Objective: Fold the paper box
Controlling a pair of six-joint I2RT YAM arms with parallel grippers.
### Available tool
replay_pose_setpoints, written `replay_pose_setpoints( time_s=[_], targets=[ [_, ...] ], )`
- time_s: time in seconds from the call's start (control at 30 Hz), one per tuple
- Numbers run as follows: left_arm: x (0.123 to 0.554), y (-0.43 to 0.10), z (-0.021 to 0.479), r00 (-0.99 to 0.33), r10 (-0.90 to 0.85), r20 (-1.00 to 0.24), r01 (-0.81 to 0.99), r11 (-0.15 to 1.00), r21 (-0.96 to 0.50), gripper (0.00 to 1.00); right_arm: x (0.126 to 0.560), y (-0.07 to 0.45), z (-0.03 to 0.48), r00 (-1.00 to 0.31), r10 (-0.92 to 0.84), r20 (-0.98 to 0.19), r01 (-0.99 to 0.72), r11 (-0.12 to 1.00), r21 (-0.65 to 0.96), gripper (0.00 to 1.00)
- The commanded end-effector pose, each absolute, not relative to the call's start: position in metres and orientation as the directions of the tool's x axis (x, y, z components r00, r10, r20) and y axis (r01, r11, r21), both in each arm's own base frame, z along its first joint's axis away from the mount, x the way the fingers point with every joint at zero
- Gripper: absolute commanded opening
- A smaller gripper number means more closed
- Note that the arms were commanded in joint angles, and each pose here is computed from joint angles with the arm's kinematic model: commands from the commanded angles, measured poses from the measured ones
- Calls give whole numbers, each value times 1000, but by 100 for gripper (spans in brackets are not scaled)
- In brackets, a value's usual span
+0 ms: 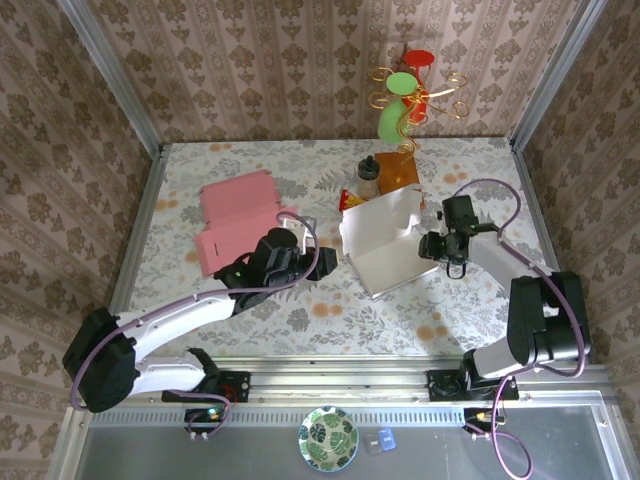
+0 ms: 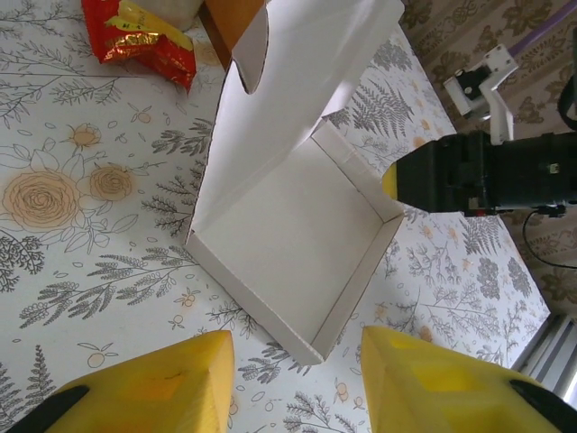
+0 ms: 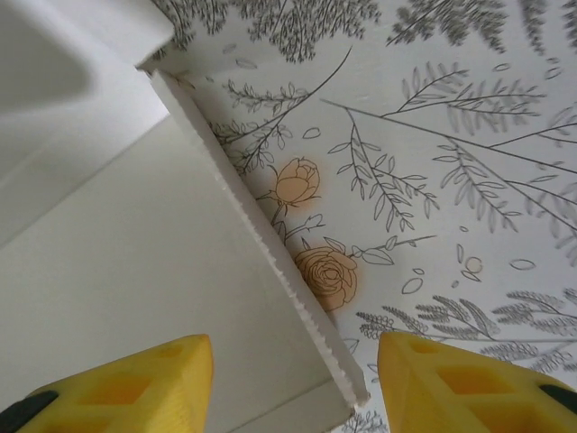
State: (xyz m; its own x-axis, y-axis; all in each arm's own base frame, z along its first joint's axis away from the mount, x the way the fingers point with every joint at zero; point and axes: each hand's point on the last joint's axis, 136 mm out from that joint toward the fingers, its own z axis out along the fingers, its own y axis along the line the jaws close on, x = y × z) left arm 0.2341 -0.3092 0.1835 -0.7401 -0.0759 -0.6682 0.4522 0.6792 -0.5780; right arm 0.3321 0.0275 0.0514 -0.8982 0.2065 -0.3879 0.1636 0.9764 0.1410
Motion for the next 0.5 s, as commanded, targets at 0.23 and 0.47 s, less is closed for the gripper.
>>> replay_pose_setpoints(
  time_s=[0.23,0.47],
  targets=[
    [232,-301,194,-721,-90,-688,451,693,-563,43,355,30,40,-929,179,-325,147,982,118,44],
    [233,-300,195,-719,-91,-689,449,697,-559,43,348,35,29,-952,175,-251,152,982,109,38]
  ],
)
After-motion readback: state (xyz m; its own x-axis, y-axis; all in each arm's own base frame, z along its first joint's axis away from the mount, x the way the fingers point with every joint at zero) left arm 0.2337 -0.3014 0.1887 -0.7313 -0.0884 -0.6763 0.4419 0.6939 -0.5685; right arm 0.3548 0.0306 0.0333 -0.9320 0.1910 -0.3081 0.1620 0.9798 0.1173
